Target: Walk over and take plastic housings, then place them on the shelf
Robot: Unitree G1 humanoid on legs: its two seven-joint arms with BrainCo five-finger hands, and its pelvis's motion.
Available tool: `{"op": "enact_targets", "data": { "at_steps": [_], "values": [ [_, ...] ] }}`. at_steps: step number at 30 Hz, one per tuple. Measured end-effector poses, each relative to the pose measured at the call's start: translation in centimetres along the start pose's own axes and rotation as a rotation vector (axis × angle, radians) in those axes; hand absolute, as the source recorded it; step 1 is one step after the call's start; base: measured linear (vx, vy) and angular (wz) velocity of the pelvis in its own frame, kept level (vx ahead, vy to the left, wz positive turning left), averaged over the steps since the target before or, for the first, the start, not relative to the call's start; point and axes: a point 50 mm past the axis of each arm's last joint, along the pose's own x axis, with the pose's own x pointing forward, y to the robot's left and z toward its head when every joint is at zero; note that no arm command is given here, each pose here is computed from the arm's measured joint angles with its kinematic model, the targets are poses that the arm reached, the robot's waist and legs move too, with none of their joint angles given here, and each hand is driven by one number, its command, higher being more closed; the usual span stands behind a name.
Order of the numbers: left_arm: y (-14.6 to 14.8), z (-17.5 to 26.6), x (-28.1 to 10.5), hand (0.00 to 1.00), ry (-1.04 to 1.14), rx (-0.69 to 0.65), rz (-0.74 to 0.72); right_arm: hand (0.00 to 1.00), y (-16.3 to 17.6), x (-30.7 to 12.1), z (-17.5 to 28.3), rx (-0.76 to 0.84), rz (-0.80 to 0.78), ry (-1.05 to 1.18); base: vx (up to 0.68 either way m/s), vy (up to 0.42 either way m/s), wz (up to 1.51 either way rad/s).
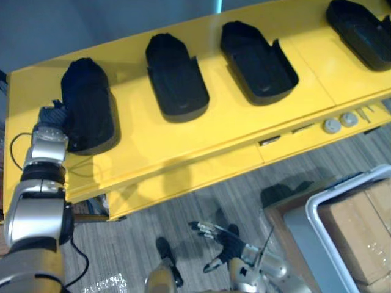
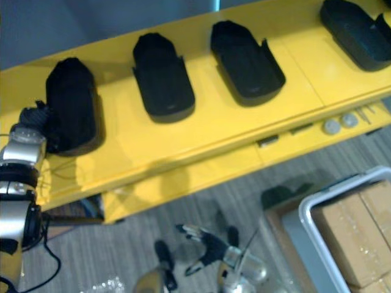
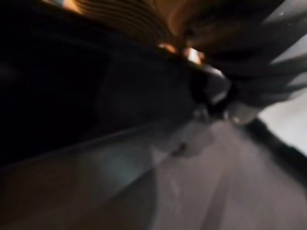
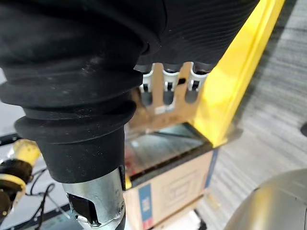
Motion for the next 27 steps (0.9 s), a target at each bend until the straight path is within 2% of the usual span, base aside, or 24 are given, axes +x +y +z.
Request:
{"op": "enact_targets", "data": {
  "at_steps": [11,16,21,27],
  "values": [
    [1.2,-0.2,0.2,0.00,0.033,-0.082,0.106,0.00,0.0,0.2,0.3,0.000,-0.006,-0.013,0.00,0.000,0.00],
    [1.3,0.0,0.2,0.00,0.016,-0.175,0.130,0.00,0.0,0.2,0.3,0.001,-0.019,-0.018,0.00,0.000,0.00],
    [1.9,1.0,0.1,0.00,-0.065,-0.271,0.152,0.00,0.5,0.3,0.1,0.016,-0.013,-0.022,0.00,0.000,0.00],
    [3.0,4.2,-0.7,0.00,-0.267,-0.397,0.229,0.00,2.2,0.4,-0.4,0.032,0.029,-0.052,0.02,0.002,0.00]
  ]
}}
